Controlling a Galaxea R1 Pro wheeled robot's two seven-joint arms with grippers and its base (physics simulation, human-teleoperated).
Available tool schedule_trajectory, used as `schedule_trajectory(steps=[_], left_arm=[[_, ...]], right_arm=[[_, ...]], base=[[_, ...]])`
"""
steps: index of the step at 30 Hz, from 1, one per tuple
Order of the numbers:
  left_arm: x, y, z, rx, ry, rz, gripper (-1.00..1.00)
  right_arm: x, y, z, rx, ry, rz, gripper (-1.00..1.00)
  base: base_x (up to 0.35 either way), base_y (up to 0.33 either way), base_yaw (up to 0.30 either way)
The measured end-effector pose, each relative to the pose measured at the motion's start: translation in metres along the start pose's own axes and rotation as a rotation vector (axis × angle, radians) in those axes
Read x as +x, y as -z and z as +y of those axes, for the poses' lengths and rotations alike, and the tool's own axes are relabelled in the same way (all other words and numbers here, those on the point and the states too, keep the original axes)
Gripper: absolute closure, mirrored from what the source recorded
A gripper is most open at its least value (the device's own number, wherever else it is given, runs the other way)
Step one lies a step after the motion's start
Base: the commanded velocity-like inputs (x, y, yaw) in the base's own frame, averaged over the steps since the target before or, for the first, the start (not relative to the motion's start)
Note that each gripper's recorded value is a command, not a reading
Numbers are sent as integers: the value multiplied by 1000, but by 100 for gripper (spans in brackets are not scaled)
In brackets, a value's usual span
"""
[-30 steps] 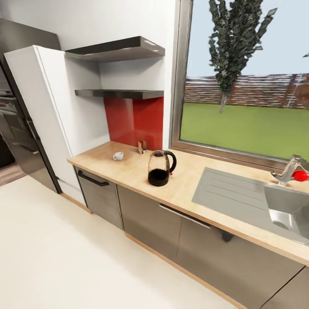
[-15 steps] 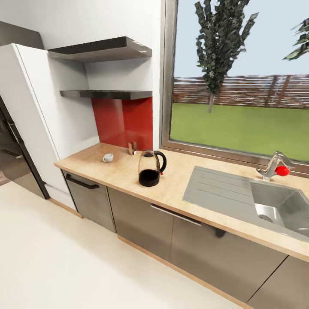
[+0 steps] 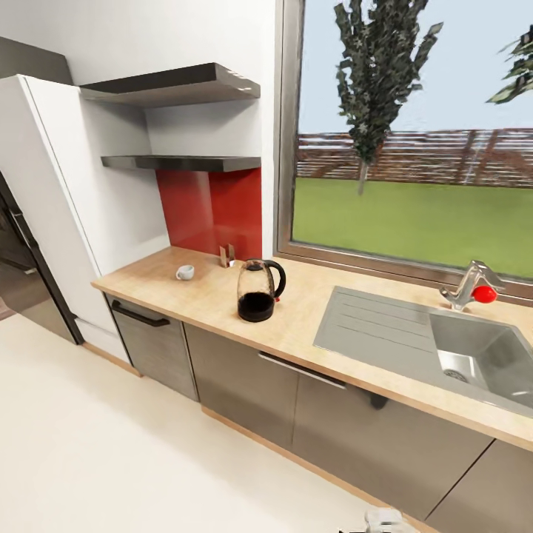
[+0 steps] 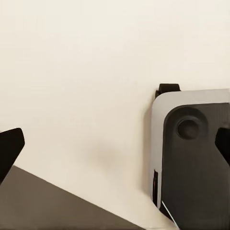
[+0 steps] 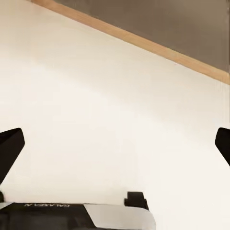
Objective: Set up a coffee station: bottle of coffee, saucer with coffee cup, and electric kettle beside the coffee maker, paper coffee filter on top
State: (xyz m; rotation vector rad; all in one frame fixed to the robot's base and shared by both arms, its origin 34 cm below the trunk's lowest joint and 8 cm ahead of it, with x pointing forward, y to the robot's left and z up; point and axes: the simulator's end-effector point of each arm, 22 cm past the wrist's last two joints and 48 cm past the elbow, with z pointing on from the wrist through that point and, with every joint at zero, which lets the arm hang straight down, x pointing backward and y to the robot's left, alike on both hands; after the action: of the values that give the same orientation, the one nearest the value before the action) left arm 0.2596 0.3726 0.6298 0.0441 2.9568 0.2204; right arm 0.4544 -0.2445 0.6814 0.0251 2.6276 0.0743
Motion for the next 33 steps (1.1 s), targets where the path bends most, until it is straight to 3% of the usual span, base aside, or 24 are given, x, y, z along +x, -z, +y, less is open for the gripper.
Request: schedule_trajectory(steps=[5, 9, 14, 18, 21, 22, 25, 27, 28, 30, 31, 32, 33], left_arm=[[10, 0, 0, 0, 0, 17, -100], [28, 2, 1, -1, 1, 46, -100], [36, 2, 1, -1, 1, 57, -100], [36, 2, 0, 0, 1, 57, -100], [36, 2, -1, 2, 1, 56, -100], [35, 2, -1, 3, -1, 55, -100], [35, 2, 0, 2, -2, 55, -100], [35, 2, -3, 4, -5, 53, -100], [35, 2, -3, 6, -5, 52, -100], [36, 2, -4, 6, -6, 54, -100], [36, 2, -3, 6, -5, 55, -100], [37, 2, -2, 5, -5, 58, -100], [37, 2, -2, 5, -5, 58, -100]], right_arm=[[-56, 4, 74, -90, 22, -118, -100], [-121, 22, 135, -175, 127, -260, -100], [-182, 50, 170, -222, 234, -408, -100], [-220, 71, 182, -235, 256, -503, -100], [-279, 119, 209, -272, 298, -664, -100], [-307, 159, 243, -333, 324, -746, -100], [-339, 212, 268, -405, 286, -815, -100], [-366, 253, 273, -441, 241, -863, -100], [-377, 262, 269, -428, 230, -886, -100], [-411, 276, 242, -324, 171, -944, -100], [-424, 279, 226, -265, 138, -964, -100], [-448, 283, 177, -117, 41, -996, -100], [-455, 281, 143, -50, -22, -997, -100]], base=[[1, 0, 0], [41, 0, 0], [80, 0, 0], [91, 0, 0], [93, 0, 0], [93, 0, 0], [93, 0, 0], [29, 0, 0], [13, 0, 0], [7, 0, 0], [1, 0, 0], [0, 0, 0], [0, 0, 0]])
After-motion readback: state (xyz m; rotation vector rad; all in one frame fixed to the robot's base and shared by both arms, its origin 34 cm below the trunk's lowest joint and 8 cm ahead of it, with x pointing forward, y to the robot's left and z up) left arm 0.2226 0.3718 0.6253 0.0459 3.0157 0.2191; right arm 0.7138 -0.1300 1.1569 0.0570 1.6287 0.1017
